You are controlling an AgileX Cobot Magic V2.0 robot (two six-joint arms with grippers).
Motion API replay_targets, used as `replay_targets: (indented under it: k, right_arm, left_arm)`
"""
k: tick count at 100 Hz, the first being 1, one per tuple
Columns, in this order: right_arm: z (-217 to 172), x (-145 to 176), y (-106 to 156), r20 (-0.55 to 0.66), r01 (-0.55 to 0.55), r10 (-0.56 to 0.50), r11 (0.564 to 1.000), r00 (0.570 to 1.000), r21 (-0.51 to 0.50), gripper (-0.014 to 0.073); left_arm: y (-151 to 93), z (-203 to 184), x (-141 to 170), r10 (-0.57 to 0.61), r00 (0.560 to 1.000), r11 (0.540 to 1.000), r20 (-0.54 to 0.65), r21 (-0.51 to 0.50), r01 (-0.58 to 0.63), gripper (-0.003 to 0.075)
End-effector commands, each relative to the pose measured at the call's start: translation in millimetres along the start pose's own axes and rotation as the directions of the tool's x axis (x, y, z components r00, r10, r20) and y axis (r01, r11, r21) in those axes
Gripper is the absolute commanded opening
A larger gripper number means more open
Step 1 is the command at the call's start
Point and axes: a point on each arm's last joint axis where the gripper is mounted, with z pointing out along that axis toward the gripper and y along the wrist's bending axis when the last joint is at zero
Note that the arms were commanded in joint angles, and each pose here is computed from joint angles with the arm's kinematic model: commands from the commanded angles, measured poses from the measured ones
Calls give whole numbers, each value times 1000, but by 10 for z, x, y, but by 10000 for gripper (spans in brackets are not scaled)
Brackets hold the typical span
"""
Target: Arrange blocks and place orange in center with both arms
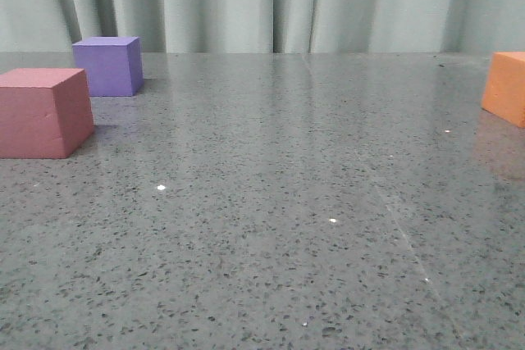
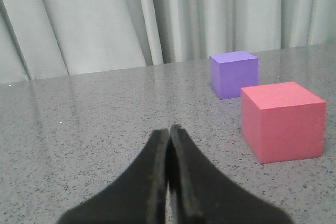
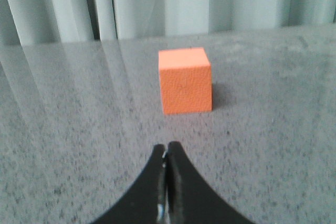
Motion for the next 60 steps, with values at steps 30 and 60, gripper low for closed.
replay_targets:
  k: [30,60]
  right_arm:
    - [-66,-908,111,-51,8,-8,1000,999,8,-67]
    - [490,-1596,194,-333,14,-1,999,943,37,-67]
  left_arm:
    - [-23,-10,98,-11,998,1000,55,10,11,-19]
    - [-23,-10,98,-11,998,1000,55,10,11,-19]
